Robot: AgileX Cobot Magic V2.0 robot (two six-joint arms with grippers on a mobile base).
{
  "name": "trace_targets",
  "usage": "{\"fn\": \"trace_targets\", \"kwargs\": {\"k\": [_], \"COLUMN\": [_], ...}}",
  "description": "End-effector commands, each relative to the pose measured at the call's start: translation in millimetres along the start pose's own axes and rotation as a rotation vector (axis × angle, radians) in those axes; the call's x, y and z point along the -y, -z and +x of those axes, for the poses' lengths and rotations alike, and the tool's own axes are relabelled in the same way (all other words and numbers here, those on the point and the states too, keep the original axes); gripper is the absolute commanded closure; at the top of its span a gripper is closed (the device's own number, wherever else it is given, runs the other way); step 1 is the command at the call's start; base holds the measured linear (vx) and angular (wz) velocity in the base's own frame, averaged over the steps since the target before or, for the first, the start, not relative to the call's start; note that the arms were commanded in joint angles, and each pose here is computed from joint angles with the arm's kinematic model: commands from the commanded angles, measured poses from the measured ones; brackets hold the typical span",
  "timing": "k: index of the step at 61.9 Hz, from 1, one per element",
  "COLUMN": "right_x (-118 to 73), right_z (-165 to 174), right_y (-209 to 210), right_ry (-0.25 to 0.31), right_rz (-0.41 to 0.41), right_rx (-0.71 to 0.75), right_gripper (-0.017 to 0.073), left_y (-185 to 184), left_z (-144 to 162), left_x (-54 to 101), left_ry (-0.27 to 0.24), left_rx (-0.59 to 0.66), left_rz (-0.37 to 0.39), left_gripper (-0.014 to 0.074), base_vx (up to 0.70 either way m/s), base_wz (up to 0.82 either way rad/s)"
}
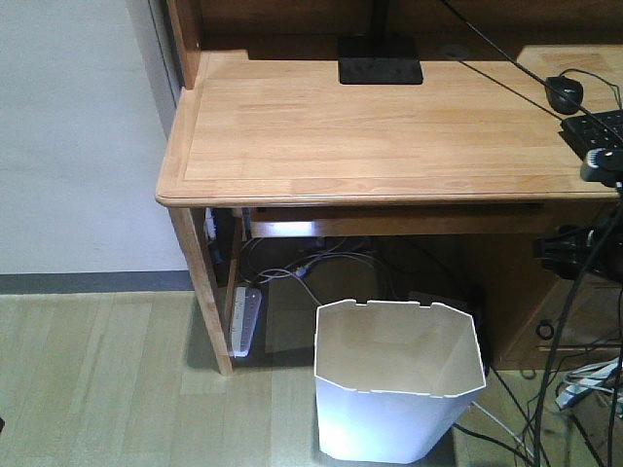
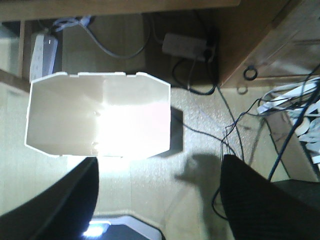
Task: Move trash bin to bedside with robot
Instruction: 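Lower the right gripper down to the rim of the white trash bin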
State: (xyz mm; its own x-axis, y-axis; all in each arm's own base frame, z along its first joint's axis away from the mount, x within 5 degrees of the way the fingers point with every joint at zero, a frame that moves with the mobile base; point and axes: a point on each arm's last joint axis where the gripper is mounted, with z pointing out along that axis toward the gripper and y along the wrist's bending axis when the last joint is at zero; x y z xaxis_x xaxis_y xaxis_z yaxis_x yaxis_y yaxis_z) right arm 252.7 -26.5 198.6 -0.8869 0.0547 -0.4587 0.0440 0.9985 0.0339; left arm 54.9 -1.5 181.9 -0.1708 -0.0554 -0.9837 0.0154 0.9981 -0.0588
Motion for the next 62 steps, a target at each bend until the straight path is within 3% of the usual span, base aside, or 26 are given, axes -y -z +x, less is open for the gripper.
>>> {"fn": "trace_targets", "kwargs": {"k": [1, 9, 20, 29, 48, 62], "right_x": [3.9, 7.9, 13.9, 14.1, 16.3, 18.2], "right_z": [-18.0, -17.4, -6.2, 1.8, 0.5, 3.2], "right_y": [-16.1, -52.4, -105.4, -149.5, -221.2, -261.6], "right_ry": [0.056, 0.112, 0.138, 0.179, 0.072, 0.058], "right_rz": [-0.010, 0.002, 0.024, -0.002, -0.034, -0.044], "right_rx": [0.040, 0.005, -0.055, -0.172, -0.265, -0.295], "right_gripper": [0.0064, 0.0064, 0.0064, 0.0064, 0.0064, 0.0064], "left_y": [-1.6, -1.6, -1.6, -1.6, -1.6, -1.6], "left_z": [2.5, 2.5, 2.5, 2.5, 2.5, 2.5], "left_x": [0.1, 0.1, 0.1, 0.1, 0.1, 0.1], "left_ry": [0.012, 0.012, 0.012, 0.012, 0.012, 0.012], "left_rx": [0.053, 0.053, 0.053, 0.053, 0.053, 0.053], "left_rz": [0.009, 0.009, 0.009, 0.009, 0.009, 0.009], "left_gripper": [0.0599, 0.0599, 0.0599, 0.0599, 0.0599, 0.0599], "base_vx": [0.00, 0.00, 0.00, 0.00, 0.00, 0.00], "base_wz": [0.00, 0.00, 0.00, 0.00, 0.00, 0.00]}}
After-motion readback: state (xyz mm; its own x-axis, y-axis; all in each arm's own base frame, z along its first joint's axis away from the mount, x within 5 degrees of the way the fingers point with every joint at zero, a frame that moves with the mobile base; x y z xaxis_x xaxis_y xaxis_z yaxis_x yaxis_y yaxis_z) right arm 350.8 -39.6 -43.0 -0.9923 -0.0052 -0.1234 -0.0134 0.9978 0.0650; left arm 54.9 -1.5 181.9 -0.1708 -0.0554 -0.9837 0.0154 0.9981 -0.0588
